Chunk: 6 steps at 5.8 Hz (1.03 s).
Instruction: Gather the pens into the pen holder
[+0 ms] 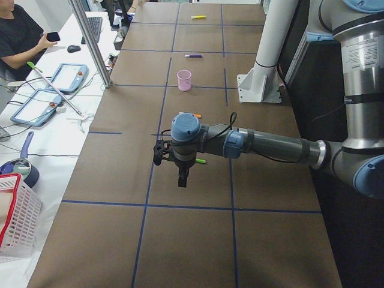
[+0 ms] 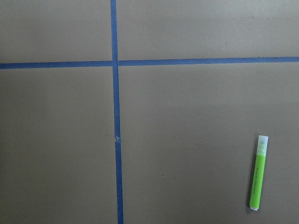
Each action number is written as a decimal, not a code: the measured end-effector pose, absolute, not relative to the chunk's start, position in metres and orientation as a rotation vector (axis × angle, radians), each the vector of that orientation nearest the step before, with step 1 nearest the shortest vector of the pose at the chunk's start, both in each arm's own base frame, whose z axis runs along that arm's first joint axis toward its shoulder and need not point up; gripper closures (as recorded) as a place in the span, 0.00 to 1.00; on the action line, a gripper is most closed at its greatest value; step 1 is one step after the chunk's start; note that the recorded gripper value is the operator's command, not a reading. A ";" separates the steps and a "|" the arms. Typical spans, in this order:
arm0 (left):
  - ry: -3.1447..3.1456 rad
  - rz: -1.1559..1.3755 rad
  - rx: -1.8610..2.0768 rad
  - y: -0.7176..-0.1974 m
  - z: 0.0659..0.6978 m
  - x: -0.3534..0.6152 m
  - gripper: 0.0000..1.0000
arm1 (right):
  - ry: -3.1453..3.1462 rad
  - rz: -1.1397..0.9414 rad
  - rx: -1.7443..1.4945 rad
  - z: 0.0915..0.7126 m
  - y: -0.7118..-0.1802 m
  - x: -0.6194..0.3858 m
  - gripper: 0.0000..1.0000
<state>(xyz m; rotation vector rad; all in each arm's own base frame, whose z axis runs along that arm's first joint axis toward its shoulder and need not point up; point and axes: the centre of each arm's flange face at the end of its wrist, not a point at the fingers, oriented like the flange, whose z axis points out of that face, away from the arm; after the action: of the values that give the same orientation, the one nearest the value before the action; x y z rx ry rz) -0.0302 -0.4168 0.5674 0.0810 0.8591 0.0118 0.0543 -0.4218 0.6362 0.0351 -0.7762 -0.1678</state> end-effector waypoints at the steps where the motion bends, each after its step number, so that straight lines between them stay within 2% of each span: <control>1: 0.862 0.030 0.066 -0.419 0.566 -0.017 0.00 | -0.777 -0.174 0.034 0.635 -0.423 0.051 0.00; 6: 0.854 0.290 -0.081 -0.463 0.533 0.180 0.00 | -0.780 -0.183 0.033 0.632 -0.425 0.046 0.00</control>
<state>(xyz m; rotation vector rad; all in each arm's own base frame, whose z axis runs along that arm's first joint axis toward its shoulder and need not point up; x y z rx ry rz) 0.1801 -0.4630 0.5332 -0.0809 0.8540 0.2898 0.0459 -0.4245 0.6324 0.0327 -0.7802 -0.1831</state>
